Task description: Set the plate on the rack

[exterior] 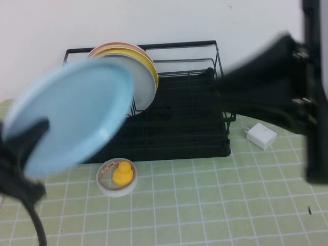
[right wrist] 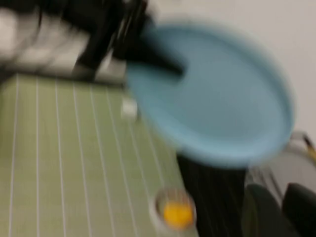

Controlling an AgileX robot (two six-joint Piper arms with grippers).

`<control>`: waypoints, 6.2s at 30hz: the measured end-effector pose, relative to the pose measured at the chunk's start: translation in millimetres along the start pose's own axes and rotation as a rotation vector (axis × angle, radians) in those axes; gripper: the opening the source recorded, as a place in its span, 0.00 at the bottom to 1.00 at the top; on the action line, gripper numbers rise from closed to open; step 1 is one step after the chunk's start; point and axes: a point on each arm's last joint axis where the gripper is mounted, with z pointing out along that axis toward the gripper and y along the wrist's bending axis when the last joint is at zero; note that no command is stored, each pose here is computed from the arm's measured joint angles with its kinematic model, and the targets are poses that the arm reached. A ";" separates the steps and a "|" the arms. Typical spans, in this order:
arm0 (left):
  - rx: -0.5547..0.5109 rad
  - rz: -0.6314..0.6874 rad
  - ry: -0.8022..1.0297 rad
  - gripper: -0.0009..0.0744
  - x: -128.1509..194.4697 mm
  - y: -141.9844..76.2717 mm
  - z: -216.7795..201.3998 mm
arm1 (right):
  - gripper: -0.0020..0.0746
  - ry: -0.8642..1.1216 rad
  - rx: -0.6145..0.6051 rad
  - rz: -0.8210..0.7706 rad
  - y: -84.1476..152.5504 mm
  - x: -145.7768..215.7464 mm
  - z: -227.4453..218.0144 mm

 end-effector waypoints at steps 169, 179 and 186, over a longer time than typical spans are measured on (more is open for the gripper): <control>-0.368 -0.258 -0.147 0.01 118.4 -20.8 -94.0 | 0.03 0.116 1.055 0.367 157.0 246.4 -94.9; -0.396 -0.264 -0.142 0.01 120.3 -18.6 -94.9 | 0.03 0.220 1.043 0.461 169.6 257.5 -95.8; -0.398 -0.265 -0.134 0.01 122.7 -18.7 -94.4 | 0.02 0.265 1.070 0.547 172.2 263.2 -96.7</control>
